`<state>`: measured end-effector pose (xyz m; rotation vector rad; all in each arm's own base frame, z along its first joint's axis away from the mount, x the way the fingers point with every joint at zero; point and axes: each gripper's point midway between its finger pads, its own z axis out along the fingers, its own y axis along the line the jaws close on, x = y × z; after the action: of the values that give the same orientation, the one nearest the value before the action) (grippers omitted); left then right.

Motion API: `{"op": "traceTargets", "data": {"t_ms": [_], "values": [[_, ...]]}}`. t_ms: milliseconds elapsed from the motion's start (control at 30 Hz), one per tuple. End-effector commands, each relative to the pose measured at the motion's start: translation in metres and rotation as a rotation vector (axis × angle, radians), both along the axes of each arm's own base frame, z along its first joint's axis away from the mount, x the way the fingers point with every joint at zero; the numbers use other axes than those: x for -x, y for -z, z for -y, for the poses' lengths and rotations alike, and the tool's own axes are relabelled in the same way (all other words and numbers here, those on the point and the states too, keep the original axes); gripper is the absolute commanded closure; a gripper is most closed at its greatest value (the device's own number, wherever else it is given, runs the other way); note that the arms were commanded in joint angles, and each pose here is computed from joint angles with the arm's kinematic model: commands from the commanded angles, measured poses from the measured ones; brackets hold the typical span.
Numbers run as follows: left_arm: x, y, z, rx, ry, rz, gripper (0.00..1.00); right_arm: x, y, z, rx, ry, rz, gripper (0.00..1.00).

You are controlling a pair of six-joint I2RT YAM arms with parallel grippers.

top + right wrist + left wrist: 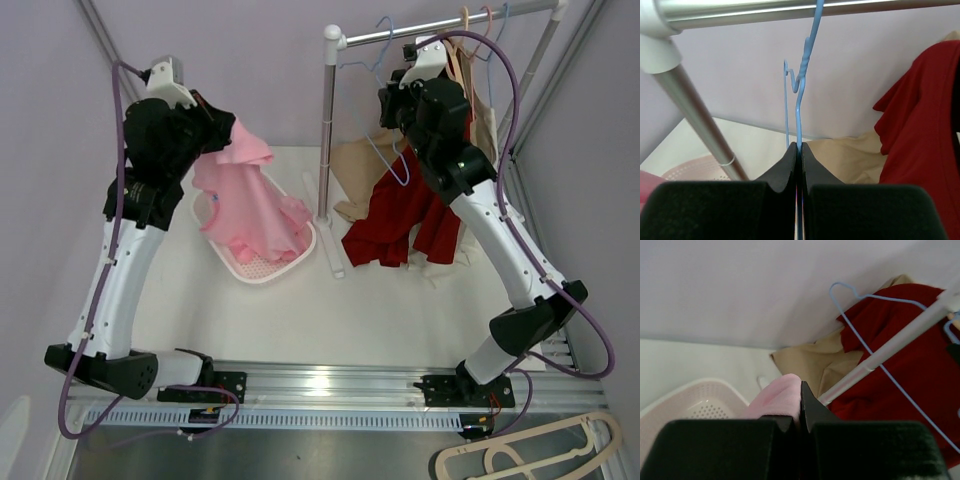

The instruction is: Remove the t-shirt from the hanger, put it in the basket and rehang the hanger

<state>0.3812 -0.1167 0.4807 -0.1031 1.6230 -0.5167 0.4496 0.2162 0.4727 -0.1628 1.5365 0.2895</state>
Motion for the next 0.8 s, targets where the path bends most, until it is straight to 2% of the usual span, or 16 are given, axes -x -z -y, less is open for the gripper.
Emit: {"op": "traceTargets", "data": {"t_ms": [0,67,267,300,333,367,400,500,533,567,767], "values": [[0.012,-0.011,-0.02,0.075,-0.094,0.045,0.99,0.03,-0.034,-0.015,-0.05,-0.108,0.076,1.0],[0.004,0.02,-0.02,0.063,-0.111,-0.033,0.99,0.036,-0.032,-0.021,-0.033,-0.127,0.076,1.0],[-0.006,0.071,-0.03,0.052,-0.199,-0.173,0.99,0.06,-0.025,-0.051,-0.006,-0.255,0.055,1.0],[-0.007,0.077,-0.032,0.052,-0.215,-0.191,0.96,0.062,-0.021,-0.056,-0.001,-0.251,0.042,0.99],[-0.008,0.08,-0.032,0.049,-0.214,-0.199,0.85,0.063,-0.02,-0.056,0.003,-0.243,0.034,0.87],[-0.009,0.083,-0.031,0.047,-0.21,-0.209,0.66,0.062,-0.02,-0.055,0.003,-0.236,0.034,0.74],[-0.01,0.087,-0.029,0.044,-0.204,-0.219,0.53,0.061,-0.018,-0.054,0.006,-0.231,0.028,0.66],[-0.01,0.084,-0.028,0.049,-0.196,-0.209,0.29,0.06,-0.021,-0.047,0.005,-0.193,0.029,0.63],[-0.008,0.081,-0.029,0.052,-0.197,-0.2,0.24,0.059,-0.022,-0.044,0.017,-0.178,0.035,0.51],[-0.008,0.077,-0.029,0.051,-0.196,-0.189,0.2,0.058,-0.021,-0.042,0.029,-0.17,0.034,0.51],[0.005,0.054,-0.033,0.038,-0.191,-0.142,0.16,0.061,-0.046,-0.016,0.036,-0.073,0.066,0.5]]}}
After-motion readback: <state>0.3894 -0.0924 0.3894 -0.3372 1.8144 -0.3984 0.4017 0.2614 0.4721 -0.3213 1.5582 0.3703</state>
